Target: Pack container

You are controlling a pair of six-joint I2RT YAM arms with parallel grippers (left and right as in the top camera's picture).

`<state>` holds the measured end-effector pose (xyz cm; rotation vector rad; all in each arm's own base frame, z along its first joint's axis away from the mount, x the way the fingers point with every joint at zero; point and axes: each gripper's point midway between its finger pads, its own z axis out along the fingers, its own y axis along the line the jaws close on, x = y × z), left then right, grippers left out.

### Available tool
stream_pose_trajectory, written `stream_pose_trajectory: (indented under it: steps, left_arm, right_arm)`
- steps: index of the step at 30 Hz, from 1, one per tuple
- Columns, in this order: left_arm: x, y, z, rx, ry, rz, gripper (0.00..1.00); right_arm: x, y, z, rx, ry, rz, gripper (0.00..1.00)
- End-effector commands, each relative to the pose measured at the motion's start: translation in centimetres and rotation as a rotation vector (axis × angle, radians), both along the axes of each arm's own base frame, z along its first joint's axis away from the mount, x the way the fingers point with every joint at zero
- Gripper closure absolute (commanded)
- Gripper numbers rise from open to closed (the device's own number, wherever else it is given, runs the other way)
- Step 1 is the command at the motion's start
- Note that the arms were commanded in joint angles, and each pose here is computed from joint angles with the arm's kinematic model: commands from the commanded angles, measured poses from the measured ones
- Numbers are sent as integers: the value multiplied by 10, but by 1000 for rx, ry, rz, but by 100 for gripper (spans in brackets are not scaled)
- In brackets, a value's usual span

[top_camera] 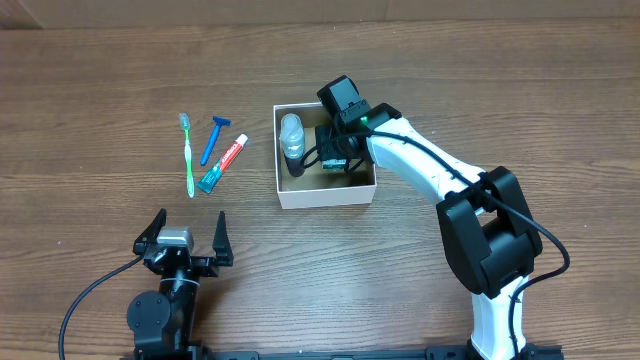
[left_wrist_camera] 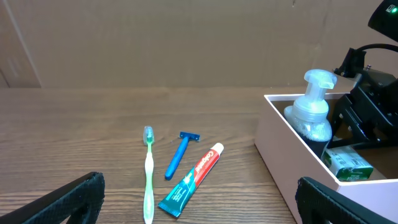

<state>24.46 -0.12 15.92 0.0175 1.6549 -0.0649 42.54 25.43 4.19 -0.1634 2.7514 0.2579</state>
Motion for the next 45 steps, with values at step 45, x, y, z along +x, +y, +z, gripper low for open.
stream_pose_trajectory:
  steps: [45]
  left_arm:
    - [0,-7,0,-41,-3,-39,0]
  right_arm:
    - [-13,-383,218,75,105,-874,0]
